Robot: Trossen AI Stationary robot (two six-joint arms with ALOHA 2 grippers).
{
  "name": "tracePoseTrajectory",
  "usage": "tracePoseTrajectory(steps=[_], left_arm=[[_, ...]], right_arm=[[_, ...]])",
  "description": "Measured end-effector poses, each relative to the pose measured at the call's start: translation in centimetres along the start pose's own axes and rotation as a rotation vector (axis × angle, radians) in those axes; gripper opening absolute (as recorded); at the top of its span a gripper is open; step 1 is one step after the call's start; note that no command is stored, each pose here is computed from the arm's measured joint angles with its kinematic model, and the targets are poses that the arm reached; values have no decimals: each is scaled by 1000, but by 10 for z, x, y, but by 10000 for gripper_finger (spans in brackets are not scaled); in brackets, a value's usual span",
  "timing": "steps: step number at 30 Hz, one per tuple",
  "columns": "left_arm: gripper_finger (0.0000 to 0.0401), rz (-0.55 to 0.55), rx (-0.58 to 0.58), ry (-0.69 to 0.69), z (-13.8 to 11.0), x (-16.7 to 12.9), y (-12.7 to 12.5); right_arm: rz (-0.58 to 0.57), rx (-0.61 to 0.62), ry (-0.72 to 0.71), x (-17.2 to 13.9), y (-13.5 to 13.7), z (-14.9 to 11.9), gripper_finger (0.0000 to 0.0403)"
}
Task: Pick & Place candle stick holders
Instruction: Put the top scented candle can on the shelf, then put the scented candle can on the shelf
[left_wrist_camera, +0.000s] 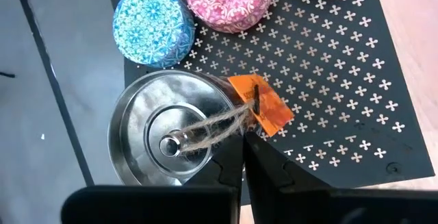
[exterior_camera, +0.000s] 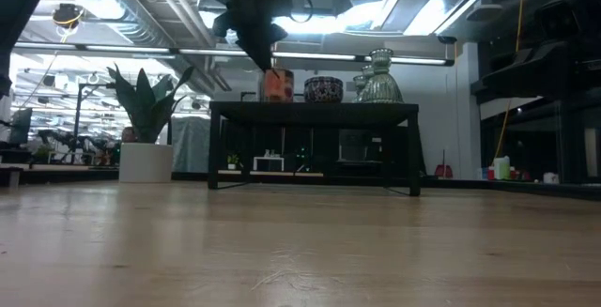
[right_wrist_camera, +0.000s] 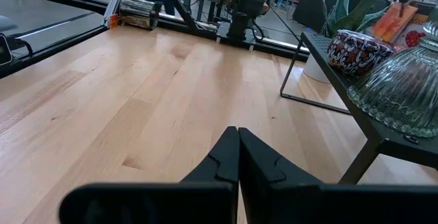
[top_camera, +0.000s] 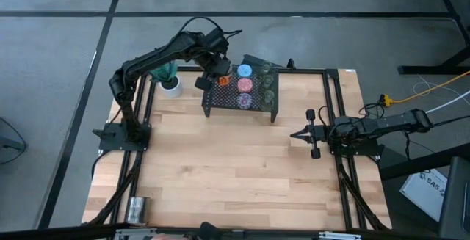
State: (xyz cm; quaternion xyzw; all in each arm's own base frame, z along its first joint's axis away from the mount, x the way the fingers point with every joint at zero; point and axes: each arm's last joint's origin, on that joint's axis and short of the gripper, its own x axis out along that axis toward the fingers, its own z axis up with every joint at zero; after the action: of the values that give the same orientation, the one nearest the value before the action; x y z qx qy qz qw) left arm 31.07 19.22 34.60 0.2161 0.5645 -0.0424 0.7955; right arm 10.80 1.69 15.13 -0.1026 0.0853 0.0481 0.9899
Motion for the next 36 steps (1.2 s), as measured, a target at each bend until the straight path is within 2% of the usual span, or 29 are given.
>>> tracePoseTrajectory(steps=[5, 13, 22, 29, 36], left_arm=[[21, 13, -23, 1, 0, -2, 0], [76, 39, -41, 42, -2, -3, 0], [150, 88, -110, 9, 8, -31, 1], [168, 19, -191, 37, 21, -58, -23], [146, -19, -206, -24, 44, -91, -73]], right_arm=[[0, 0, 0, 0, 0, 0, 3], [-1, 0, 0, 0, 0, 0, 3], [0, 0, 0, 0, 0, 0, 3], [0, 0, 0, 0, 0, 0, 3], [0, 0, 0, 0, 0, 0, 3]])
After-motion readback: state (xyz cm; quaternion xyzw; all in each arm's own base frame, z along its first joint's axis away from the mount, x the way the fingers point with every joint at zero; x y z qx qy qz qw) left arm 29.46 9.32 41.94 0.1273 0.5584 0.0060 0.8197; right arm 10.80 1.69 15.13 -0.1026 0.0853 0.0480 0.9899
